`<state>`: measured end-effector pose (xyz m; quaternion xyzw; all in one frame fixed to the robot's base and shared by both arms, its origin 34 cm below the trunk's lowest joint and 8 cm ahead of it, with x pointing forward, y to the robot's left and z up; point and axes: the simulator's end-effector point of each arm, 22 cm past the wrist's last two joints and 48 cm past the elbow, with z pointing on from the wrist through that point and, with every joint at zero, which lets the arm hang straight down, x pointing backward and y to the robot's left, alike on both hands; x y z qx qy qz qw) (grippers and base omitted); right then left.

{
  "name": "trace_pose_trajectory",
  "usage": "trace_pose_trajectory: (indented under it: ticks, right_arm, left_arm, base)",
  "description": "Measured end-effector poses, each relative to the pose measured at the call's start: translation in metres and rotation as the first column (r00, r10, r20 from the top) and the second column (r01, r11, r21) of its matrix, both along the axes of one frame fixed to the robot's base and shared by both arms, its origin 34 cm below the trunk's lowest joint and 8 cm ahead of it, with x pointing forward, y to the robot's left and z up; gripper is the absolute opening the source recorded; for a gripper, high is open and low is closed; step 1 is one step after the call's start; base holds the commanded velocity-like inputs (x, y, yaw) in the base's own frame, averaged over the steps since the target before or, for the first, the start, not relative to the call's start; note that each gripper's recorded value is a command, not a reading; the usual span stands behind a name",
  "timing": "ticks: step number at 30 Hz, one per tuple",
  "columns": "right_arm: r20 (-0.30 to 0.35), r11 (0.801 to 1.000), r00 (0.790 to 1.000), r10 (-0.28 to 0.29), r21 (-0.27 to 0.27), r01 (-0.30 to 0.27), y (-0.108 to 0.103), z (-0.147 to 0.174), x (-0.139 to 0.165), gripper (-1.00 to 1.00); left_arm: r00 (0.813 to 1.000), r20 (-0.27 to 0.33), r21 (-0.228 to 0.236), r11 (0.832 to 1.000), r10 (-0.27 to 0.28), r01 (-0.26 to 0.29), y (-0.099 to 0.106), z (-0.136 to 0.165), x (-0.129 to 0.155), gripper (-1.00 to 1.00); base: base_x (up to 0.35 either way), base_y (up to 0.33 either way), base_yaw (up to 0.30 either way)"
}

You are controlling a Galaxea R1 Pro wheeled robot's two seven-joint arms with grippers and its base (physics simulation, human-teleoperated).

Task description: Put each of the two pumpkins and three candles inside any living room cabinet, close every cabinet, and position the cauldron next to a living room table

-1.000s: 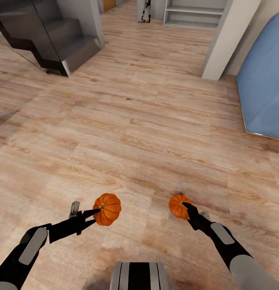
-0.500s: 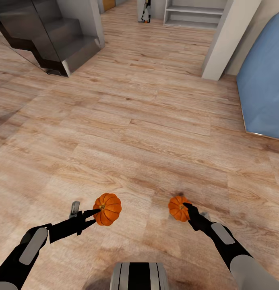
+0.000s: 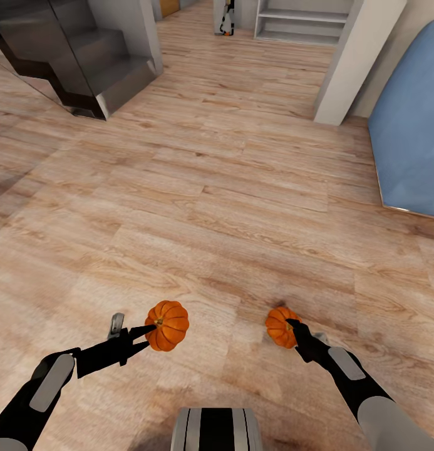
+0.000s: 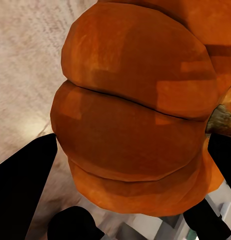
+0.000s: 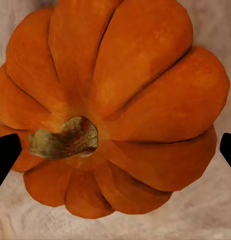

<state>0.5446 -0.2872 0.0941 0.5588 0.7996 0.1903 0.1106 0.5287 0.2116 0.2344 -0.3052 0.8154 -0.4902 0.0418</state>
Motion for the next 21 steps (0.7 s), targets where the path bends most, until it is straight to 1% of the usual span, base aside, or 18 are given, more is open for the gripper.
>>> trace_pose_trajectory:
  ticks: [12,16,21]
  right_arm:
    - [0.000,1.000,1.000,0.000,0.000,0.000,0.0000,0.0001,0.0001,1.00]
    - [-0.016,1.000,1.000,0.000,0.000,0.000,0.0000,-0.0078,-0.0065,1.00]
    - [-0.016,1.000,1.000,0.002,-0.001,-0.002,0.0002,-0.0079,-0.0066,1.00]
  left_arm:
    - [1.000,0.000,0.001,1.000,0.000,0.000,0.0007,-0.0001,0.0000,-1.00]
    - [1.000,-0.017,0.002,1.000,-0.001,0.001,0.0004,-0.0080,-0.0045,-1.00]
    - [1.000,-0.016,0.000,1.000,0.000,0.000,0.0002,-0.0076,-0.0042,-1.00]
  base:
    - [0.000,0.000,0.000]
    - [0.000,0.000,0.000]
    - [0.000,0.000,0.000]
